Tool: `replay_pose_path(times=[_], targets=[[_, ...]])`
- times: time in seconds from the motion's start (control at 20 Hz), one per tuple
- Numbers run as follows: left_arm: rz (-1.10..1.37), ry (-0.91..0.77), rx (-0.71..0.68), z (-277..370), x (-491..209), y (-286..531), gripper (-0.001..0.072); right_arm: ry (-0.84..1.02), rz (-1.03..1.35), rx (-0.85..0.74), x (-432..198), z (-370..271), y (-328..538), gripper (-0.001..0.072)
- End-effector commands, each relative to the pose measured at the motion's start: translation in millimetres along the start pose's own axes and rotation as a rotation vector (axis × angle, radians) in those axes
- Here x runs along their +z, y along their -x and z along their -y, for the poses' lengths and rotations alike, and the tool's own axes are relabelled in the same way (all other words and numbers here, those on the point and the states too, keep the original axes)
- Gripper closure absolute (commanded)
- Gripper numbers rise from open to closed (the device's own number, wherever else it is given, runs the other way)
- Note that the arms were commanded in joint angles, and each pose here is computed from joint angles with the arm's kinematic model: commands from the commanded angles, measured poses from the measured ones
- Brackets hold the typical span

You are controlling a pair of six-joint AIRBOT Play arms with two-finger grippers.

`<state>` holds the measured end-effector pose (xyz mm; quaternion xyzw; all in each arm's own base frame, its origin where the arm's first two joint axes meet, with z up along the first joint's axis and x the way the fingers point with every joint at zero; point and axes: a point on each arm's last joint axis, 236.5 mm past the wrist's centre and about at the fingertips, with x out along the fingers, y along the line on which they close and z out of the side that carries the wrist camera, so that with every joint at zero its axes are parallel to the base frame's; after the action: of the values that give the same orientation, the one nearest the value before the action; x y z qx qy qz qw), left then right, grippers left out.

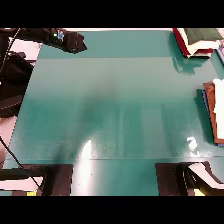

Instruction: Fold the shirts.

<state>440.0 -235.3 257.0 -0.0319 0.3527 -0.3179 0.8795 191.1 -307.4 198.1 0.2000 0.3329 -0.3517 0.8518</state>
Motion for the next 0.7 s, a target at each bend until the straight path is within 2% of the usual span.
replay_pose_path(times=[0.0,0.15,0.3,0.55,0.65], targets=[[0.002,0.000,-0.001,0.4,0.4,0.0,0.0678,-0.001,0.151,0.264,42.0,-86.1,21.8,0.0152],[0.015,0.000,0.001,-0.1,3.5,0.0,0.0678,0.134,0.140,0.558,34.8,-202.1,45.7,0.0153],[0.014,-0.004,0.012,-2.9,3.4,0.0,0.0678,0.308,0.054,0.793,-13.7,-302.9,73.5,0.0154],[0.016,-0.001,0.005,-1.0,3.7,0.0,0.0678,0.552,-0.101,1.078,-113.6,-409.6,123.0,0.0181],[0.016,-0.001,0.005,-1.0,3.8,0.0,0.0678,0.631,-0.171,1.155,-151.0,-434.8,138.9,0.0475]])
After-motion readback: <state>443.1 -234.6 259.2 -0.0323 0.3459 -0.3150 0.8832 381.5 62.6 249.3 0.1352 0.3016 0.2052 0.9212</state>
